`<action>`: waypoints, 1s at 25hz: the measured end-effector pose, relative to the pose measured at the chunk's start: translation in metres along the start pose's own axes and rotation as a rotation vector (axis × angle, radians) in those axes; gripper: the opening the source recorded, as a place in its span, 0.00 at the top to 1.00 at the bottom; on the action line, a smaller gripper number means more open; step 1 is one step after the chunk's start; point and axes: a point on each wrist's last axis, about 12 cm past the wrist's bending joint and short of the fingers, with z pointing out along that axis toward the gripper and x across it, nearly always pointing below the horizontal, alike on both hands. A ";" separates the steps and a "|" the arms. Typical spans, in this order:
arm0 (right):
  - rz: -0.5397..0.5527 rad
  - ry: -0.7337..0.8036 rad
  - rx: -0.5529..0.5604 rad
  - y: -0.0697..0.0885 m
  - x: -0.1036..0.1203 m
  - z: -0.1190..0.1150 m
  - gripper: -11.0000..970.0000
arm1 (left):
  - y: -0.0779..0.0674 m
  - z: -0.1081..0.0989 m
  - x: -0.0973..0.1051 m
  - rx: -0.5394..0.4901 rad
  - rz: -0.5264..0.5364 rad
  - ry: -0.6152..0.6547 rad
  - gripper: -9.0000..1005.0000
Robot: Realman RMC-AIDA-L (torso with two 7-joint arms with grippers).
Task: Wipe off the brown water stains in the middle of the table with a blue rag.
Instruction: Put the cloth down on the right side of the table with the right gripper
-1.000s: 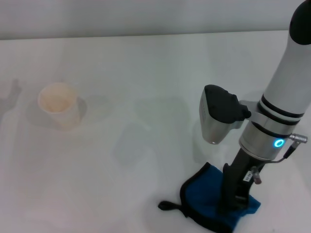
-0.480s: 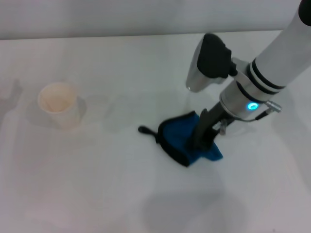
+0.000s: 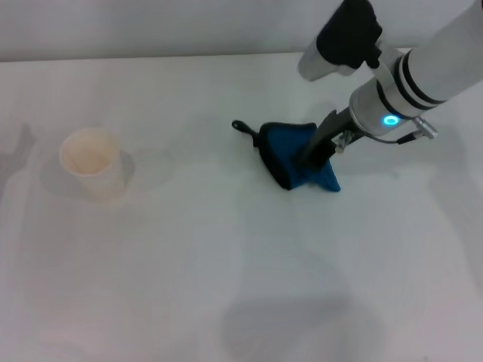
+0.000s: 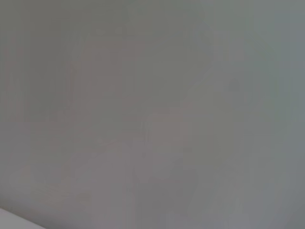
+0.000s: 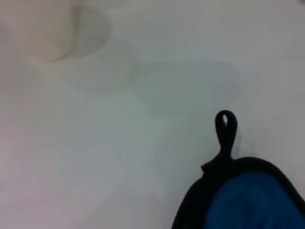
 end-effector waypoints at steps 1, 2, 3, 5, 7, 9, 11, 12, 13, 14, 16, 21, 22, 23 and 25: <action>0.007 -0.002 0.009 -0.002 0.000 0.000 0.94 | 0.000 0.000 0.000 0.000 0.000 0.000 0.13; 0.011 0.000 0.017 -0.003 0.001 -0.001 0.94 | 0.000 0.000 0.000 0.000 0.000 0.000 0.13; 0.014 0.009 0.028 -0.005 0.002 -0.001 0.94 | 0.000 0.000 0.000 -0.001 -0.001 0.000 0.13; 0.019 0.031 0.049 -0.007 0.005 -0.001 0.94 | 0.000 0.000 0.000 -0.001 -0.001 -0.001 0.13; 0.030 0.060 0.072 -0.009 0.009 -0.001 0.94 | 0.000 0.000 0.000 -0.001 -0.001 -0.003 0.13; 0.054 0.083 0.083 -0.010 0.013 0.000 0.94 | 0.000 0.001 -0.001 0.000 -0.001 -0.004 0.13; 0.080 0.089 0.072 -0.010 0.015 -0.001 0.94 | 0.000 0.001 -0.001 0.000 0.000 -0.006 0.13; 0.095 0.088 0.060 -0.009 0.016 -0.002 0.94 | 0.000 0.001 -0.001 0.001 0.001 -0.006 0.13; 0.110 0.083 0.042 -0.007 0.016 -0.003 0.94 | 0.000 0.001 -0.002 0.001 0.001 -0.007 0.13; 0.121 0.075 0.024 -0.005 0.016 -0.003 0.94 | 0.000 0.001 -0.002 0.002 0.001 -0.007 0.13; 0.135 0.059 -0.003 -0.001 0.014 -0.002 0.94 | 0.000 0.001 -0.002 0.002 0.002 -0.007 0.13; 0.161 0.026 0.007 -0.002 0.015 0.001 0.88 | 0.000 0.001 -0.002 0.001 0.002 -0.009 0.13; 0.165 0.023 0.011 -0.002 0.017 0.001 0.86 | 0.000 0.001 -0.002 0.000 0.002 -0.009 0.13; 0.168 0.018 0.016 -0.003 0.018 0.001 0.85 | 0.001 0.000 -0.002 -0.001 0.002 -0.009 0.13; 0.172 0.010 0.023 -0.004 0.021 0.000 0.81 | 0.001 0.000 -0.002 -0.001 0.002 -0.010 0.13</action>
